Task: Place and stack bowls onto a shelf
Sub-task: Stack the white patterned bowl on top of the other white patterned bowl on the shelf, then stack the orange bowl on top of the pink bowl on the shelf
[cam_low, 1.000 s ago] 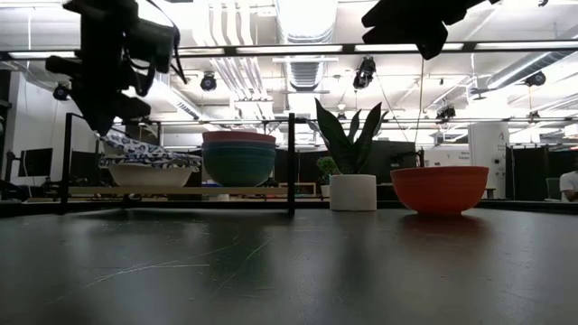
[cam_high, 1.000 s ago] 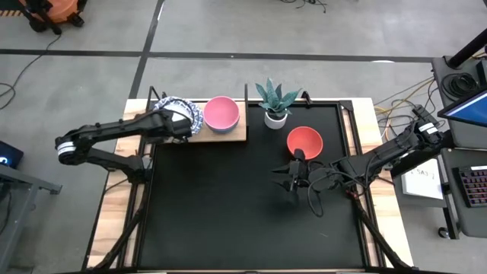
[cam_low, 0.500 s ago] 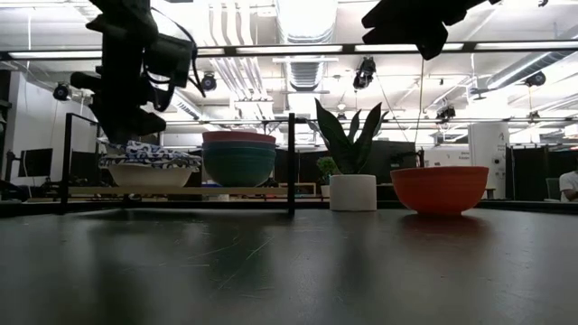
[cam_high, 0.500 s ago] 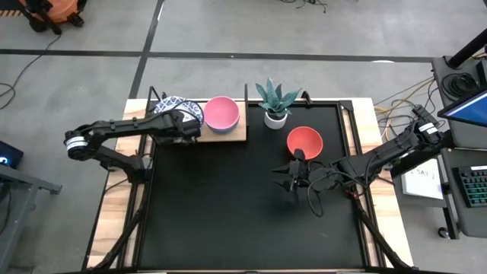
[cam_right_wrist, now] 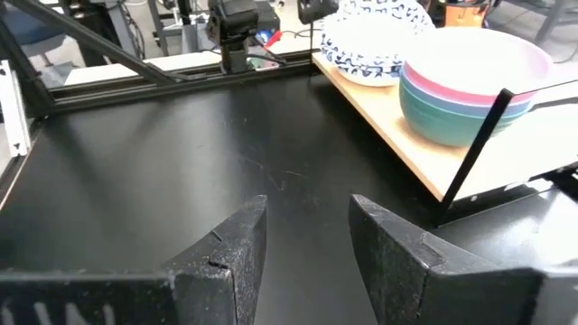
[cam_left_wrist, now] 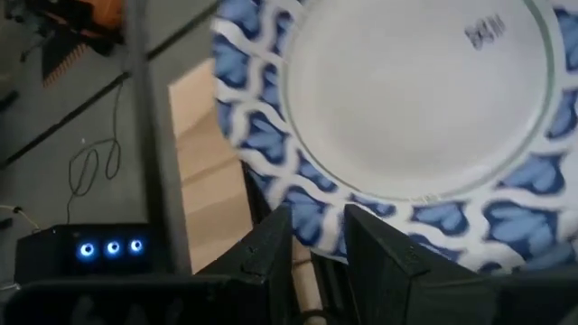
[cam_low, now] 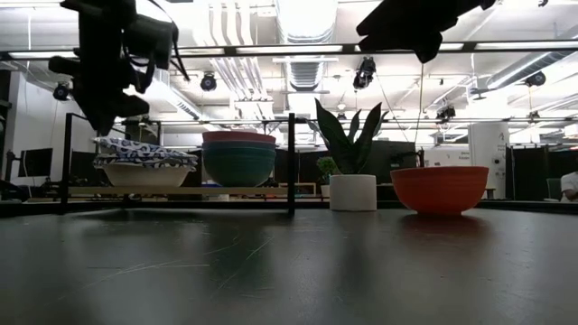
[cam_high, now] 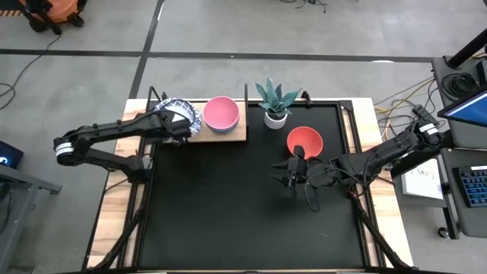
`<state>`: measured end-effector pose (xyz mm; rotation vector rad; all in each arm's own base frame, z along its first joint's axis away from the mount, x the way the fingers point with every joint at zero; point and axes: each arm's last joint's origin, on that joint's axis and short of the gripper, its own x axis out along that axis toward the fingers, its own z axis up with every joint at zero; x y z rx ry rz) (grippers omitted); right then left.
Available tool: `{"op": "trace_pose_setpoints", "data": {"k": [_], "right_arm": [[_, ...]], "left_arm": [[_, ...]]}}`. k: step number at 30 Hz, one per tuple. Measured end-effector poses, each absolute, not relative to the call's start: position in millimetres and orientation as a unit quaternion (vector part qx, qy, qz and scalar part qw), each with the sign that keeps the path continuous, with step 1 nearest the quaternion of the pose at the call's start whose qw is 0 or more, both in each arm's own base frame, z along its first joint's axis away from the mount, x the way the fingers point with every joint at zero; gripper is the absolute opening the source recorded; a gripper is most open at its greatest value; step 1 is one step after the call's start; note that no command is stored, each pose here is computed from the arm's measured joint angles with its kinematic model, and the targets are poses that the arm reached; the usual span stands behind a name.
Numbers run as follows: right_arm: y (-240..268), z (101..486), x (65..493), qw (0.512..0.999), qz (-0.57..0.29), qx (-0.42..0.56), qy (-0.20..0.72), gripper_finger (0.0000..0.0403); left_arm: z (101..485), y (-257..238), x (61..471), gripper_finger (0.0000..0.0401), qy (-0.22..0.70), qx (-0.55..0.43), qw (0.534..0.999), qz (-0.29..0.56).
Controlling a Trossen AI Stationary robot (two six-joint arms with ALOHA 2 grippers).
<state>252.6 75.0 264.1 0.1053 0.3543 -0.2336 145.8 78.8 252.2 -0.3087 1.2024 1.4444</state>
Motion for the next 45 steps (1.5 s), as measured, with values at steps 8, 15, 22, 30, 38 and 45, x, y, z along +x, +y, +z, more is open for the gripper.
{"op": "trace_pose_setpoints", "data": {"k": [8, 15, 22, 30, 38, 45], "right_arm": [[69, 264, 254, 0.975, -0.126, 0.053, 0.176, 0.0148], [70, 264, 254, 0.975, -0.125, 0.054, 0.176, 0.0148], [70, 264, 254, 0.975, -0.125, 0.054, 0.177, 0.0148], [70, 263, 254, 0.976, -0.12, 0.038, 0.18, 0.0148], [70, 246, 250, 0.978, -0.085, 0.0, 0.193, 0.0148], [67, 230, 246, 0.989, -0.024, -0.006, 0.148, 0.0148]], "left_arm": [[254, 78, 142, 0.0086, 0.493, -0.128, 0.581, 0.635], [233, 77, 141, 0.0086, 0.51, -0.139, 0.563, 0.635], [220, 80, 152, 0.0086, 0.495, -0.171, 0.6, 0.605], [238, 73, 158, 0.0086, 0.479, -0.16, 0.633, 0.587], [258, 21, 172, 0.0086, 0.409, -0.119, 0.769, 0.477], [268, -42, 171, 0.0086, 0.347, -0.03, 0.889, 0.298]]}}
